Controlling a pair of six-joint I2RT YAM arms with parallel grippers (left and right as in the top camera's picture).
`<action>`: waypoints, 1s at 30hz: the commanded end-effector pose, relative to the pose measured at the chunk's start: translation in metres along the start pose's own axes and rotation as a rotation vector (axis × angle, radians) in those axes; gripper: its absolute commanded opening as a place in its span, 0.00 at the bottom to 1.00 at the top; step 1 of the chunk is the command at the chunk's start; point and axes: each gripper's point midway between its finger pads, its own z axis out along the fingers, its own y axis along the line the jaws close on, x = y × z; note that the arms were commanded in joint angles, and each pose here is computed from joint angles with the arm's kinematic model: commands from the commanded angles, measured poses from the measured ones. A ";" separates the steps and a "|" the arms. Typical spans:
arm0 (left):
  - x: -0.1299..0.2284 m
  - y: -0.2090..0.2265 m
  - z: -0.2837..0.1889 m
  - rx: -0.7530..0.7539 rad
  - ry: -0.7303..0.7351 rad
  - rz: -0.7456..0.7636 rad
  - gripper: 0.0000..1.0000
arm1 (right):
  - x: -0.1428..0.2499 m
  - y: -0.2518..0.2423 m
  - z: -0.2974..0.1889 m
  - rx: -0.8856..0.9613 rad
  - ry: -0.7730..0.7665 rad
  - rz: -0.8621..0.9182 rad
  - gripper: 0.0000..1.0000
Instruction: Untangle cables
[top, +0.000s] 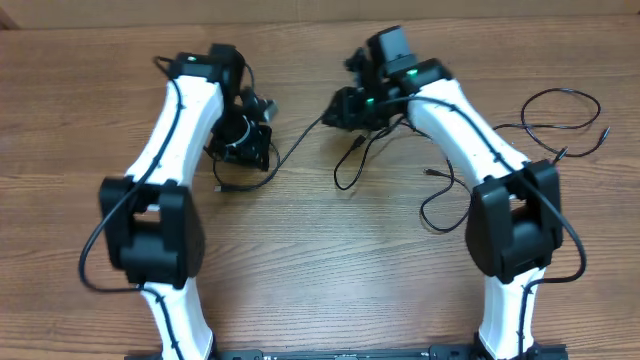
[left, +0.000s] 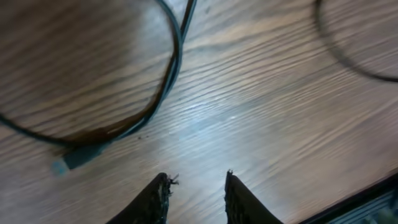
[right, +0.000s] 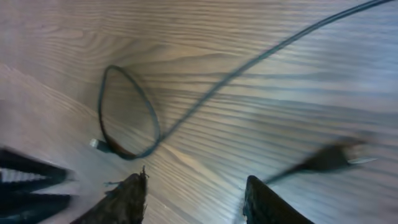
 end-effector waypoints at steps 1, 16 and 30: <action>0.000 0.015 0.023 -0.039 0.073 0.065 0.33 | -0.001 -0.003 0.015 0.120 -0.051 0.124 0.51; -0.007 0.049 0.075 -0.122 0.162 0.151 0.35 | 0.008 -0.021 0.057 0.146 -0.007 0.179 0.54; 0.008 0.041 0.092 -0.067 0.215 0.154 0.34 | 0.021 -0.034 0.096 0.236 -0.008 0.237 0.48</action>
